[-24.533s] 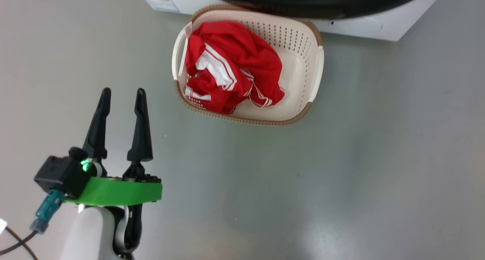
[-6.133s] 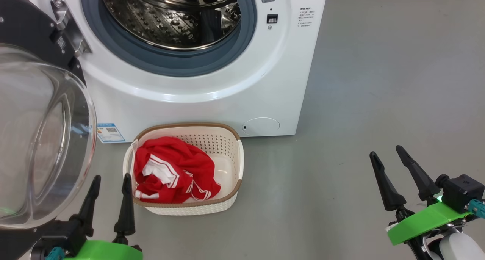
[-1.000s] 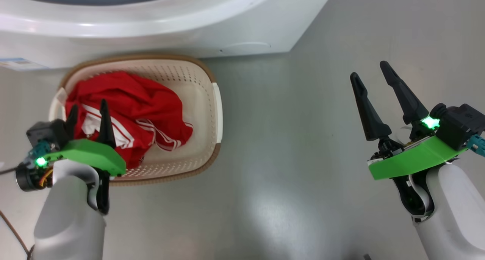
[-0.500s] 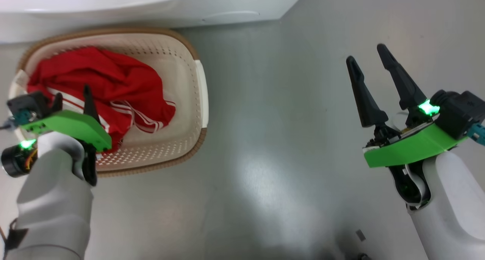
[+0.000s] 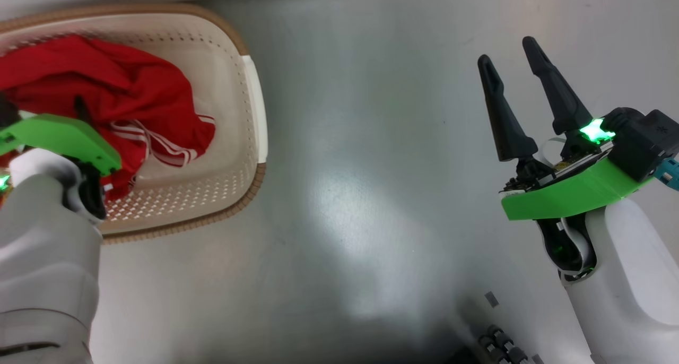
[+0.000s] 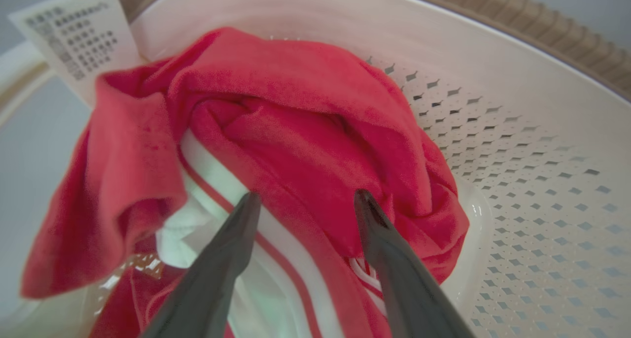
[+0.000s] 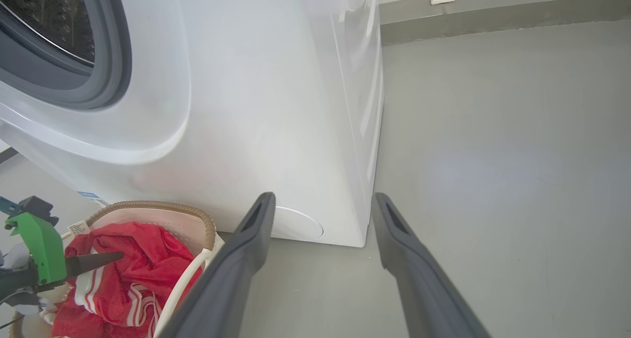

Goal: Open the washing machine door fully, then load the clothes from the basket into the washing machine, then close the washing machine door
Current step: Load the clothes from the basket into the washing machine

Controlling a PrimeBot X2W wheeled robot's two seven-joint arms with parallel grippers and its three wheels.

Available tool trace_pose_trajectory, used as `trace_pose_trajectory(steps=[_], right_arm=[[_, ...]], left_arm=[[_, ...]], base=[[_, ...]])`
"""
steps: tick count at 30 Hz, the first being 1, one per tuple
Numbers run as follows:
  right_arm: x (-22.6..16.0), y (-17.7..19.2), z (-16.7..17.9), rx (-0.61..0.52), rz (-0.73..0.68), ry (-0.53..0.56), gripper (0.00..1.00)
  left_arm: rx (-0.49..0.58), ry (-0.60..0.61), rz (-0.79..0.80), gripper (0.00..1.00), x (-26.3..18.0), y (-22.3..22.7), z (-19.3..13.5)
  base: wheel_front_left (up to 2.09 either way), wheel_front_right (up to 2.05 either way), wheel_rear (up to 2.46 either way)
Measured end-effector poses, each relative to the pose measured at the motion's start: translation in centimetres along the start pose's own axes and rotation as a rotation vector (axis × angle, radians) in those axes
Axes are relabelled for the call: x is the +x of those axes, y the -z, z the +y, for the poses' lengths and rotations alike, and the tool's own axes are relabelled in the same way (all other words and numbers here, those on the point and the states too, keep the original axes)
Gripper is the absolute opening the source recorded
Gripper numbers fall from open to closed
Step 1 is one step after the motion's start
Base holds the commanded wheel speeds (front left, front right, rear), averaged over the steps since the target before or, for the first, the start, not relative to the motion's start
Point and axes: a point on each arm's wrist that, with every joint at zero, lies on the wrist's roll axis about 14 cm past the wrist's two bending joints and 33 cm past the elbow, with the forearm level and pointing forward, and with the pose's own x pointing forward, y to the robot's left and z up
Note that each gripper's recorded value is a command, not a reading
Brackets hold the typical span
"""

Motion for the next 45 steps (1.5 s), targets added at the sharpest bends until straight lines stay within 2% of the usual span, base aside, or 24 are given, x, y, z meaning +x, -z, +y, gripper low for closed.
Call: trace_pose_trajectory(steps=[8,16,25,26,27,28,29,45], right_arm=[[-0.2,1.4,-0.7,0.005,0.03,0.021,1.0],[-0.5,2.1,-1.2,0.001,0.049,0.035,1.0],[-0.9,2.9,-2.2,-0.006,0.069,0.062,1.0],[-0.9,3.0,-2.3,-0.006,0.071,0.063,1.0],[-0.9,3.1,-2.3,-0.006,0.073,0.064,1.0],[-0.9,3.2,-2.4,-0.006,0.075,0.065,1.0],[-0.9,3.3,-2.3,-0.004,0.076,0.065,1.0],[-0.3,1.0,-1.0,-0.007,0.026,0.028,1.0]], left_arm=[[-0.085,-0.049,0.082,1.0,1.5,1.8,0.5],[-0.092,-0.031,0.116,1.0,2.4,2.9,-0.5],[-0.065,-0.043,0.087,1.0,3.8,3.4,0.2],[-0.064,-0.043,0.077,0.97,3.9,3.2,0.2],[-0.063,-0.041,0.071,0.65,4.1,3.0,0.1],[-0.062,-0.039,0.064,0.27,4.2,2.8,0.0],[-0.06,-0.037,0.061,0.0,4.3,2.7,-0.1],[-0.033,0.038,-0.024,0.0,2.5,-0.1,-1.1]], base=[[0.0,0.0,0.0],[0.0,0.0,0.0],[0.0,0.0,0.0],[0.0,0.0,0.0],[0.0,0.0,0.0],[0.0,0.0,0.0],[0.0,0.0,0.0],[0.0,0.0,0.0]])
